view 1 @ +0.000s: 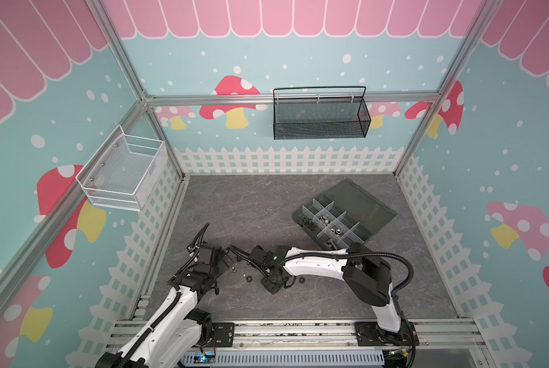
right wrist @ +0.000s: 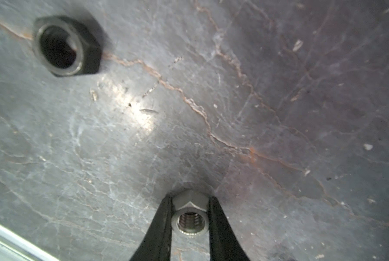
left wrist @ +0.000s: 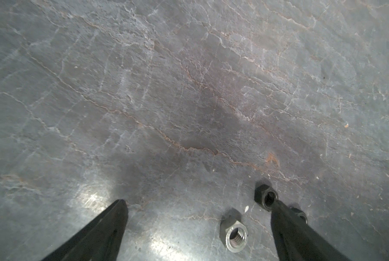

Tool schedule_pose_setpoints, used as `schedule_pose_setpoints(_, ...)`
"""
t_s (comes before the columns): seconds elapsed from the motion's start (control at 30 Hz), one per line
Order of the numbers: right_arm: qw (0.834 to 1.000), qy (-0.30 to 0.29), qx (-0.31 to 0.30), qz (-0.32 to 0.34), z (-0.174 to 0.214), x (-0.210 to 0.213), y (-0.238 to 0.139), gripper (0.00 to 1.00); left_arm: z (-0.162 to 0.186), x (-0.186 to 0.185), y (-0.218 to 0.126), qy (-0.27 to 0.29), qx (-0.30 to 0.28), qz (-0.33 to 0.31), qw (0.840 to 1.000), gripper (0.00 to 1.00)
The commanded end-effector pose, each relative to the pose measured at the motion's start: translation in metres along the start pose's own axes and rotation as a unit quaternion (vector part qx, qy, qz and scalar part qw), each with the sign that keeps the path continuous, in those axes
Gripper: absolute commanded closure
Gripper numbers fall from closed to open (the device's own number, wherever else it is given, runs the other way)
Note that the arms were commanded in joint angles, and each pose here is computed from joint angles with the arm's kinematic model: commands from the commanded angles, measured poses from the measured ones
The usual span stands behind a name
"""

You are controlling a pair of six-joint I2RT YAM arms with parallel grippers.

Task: Sort the screws and nuts into containers
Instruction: 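Carry the hex nut over the hex nut compartment of the box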

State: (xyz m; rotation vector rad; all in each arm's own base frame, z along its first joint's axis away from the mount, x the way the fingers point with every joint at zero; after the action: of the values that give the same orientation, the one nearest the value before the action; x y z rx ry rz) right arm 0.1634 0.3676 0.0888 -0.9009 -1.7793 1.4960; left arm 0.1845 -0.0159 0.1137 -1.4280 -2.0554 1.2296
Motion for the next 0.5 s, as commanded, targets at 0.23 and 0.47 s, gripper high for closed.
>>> schedule_pose_setpoints(0.23,0.992,0.105,-0.071,0.027,-0.018,-0.07,-0.041,0.99,0.0,0.002,-0.002,0.003,-0.004,0.003,1.0,0.03)
schedule_pose_setpoints(0.47,0.967,0.206,-0.136,0.069,-0.021,-0.152,-0.081,1.0,-0.001,-0.006,-0.003,0.013,0.005,0.019,1.0,0.06)
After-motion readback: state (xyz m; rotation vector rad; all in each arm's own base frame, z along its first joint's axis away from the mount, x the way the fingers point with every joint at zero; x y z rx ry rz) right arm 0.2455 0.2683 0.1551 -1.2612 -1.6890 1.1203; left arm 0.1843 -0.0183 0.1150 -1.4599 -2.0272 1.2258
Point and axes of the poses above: each gripper's point midway between its finger pads, its own y axis out along the fingers, its own x axis along the line the jaws close on, z = x × y, the point moved 7 cm from there along -y, back along the fingers, and after that the axes turned 14 degrees about y, right-handed, at the moved point
